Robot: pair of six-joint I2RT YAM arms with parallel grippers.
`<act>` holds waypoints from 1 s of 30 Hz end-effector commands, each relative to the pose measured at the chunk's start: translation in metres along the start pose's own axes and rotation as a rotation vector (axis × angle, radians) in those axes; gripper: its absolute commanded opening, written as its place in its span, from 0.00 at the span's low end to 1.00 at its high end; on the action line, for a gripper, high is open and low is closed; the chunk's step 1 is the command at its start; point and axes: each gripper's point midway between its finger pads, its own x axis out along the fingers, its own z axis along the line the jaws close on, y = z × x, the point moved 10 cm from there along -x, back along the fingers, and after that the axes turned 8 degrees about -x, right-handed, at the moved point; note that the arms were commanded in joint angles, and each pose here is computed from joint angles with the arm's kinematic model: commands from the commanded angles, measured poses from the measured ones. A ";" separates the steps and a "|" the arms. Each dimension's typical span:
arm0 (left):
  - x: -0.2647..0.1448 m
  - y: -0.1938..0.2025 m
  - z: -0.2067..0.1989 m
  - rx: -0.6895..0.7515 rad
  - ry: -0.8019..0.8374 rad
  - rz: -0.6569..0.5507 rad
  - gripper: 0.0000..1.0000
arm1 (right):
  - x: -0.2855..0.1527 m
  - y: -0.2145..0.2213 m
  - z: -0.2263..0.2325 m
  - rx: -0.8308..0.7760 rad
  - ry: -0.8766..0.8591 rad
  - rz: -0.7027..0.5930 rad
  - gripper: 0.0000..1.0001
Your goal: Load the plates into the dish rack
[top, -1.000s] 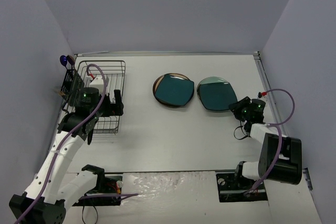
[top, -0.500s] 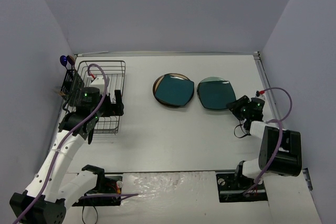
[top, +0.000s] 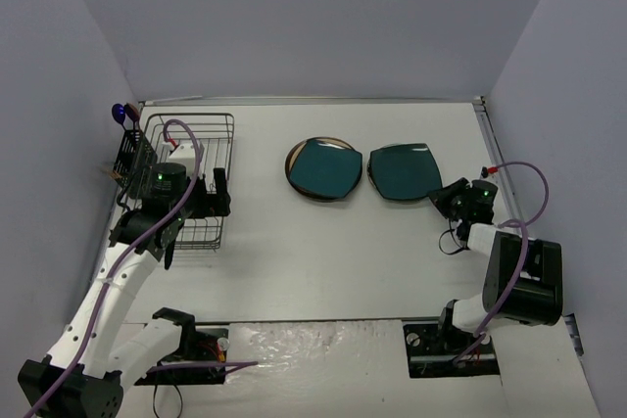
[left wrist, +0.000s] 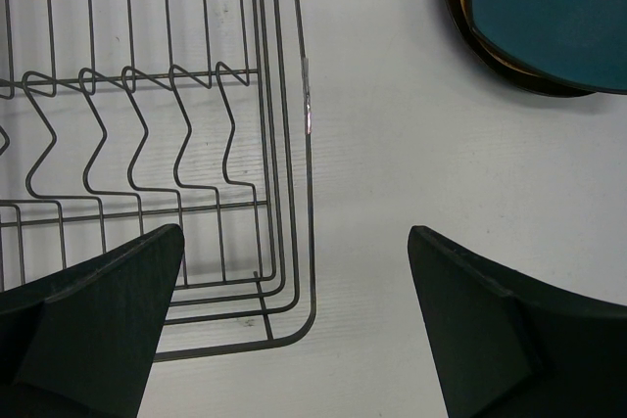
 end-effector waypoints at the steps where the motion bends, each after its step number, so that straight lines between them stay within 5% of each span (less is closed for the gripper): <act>1: -0.007 -0.018 -0.003 0.000 0.005 -0.076 0.97 | 0.002 -0.027 0.015 -0.073 -0.091 -0.095 0.00; 30: -0.004 -0.019 -0.005 -0.012 0.015 -0.069 0.97 | -0.054 0.004 0.011 0.074 0.047 -0.014 0.00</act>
